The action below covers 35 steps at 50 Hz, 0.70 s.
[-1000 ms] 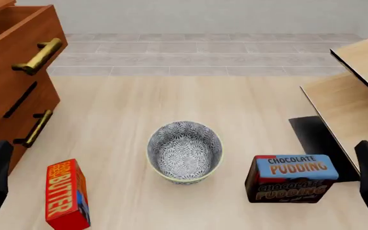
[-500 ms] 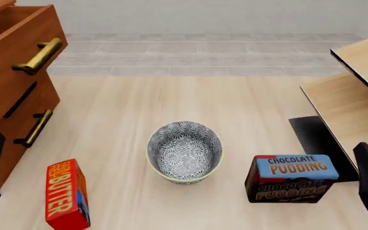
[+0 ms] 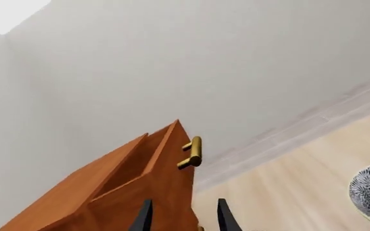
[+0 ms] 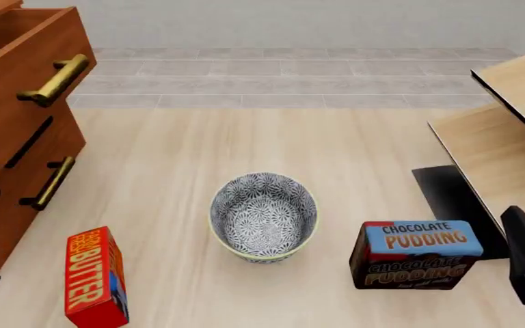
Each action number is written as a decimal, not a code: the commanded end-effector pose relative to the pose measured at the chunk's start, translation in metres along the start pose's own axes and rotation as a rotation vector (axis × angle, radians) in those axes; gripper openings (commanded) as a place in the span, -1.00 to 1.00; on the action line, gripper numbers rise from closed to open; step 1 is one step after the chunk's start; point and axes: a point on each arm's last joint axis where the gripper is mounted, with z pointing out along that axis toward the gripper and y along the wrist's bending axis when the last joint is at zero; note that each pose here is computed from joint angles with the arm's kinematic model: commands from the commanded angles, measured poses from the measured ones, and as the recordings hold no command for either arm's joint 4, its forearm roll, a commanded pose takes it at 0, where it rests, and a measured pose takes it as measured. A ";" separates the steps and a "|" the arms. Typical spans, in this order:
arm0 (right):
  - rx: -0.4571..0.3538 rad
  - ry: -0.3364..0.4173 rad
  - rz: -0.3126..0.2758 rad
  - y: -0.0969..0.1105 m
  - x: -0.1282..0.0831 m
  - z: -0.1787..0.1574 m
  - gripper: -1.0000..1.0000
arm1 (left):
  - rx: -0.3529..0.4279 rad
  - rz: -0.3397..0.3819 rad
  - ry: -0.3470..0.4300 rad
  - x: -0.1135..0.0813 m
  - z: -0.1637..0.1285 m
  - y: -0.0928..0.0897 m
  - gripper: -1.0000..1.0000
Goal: Close the top drawer of the cabinet.
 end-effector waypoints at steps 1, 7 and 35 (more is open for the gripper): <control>0.002 0.011 0.000 0.000 0.001 0.000 1.00 | 0.033 0.095 -0.002 0.006 0.009 -0.005 1.00; 0.005 0.013 0.001 0.000 0.002 0.000 1.00 | 0.022 0.135 -0.009 0.007 0.025 -0.006 1.00; 0.009 0.022 -0.003 -0.001 0.002 0.000 1.00 | 0.034 0.307 -0.080 0.015 0.061 -0.020 1.00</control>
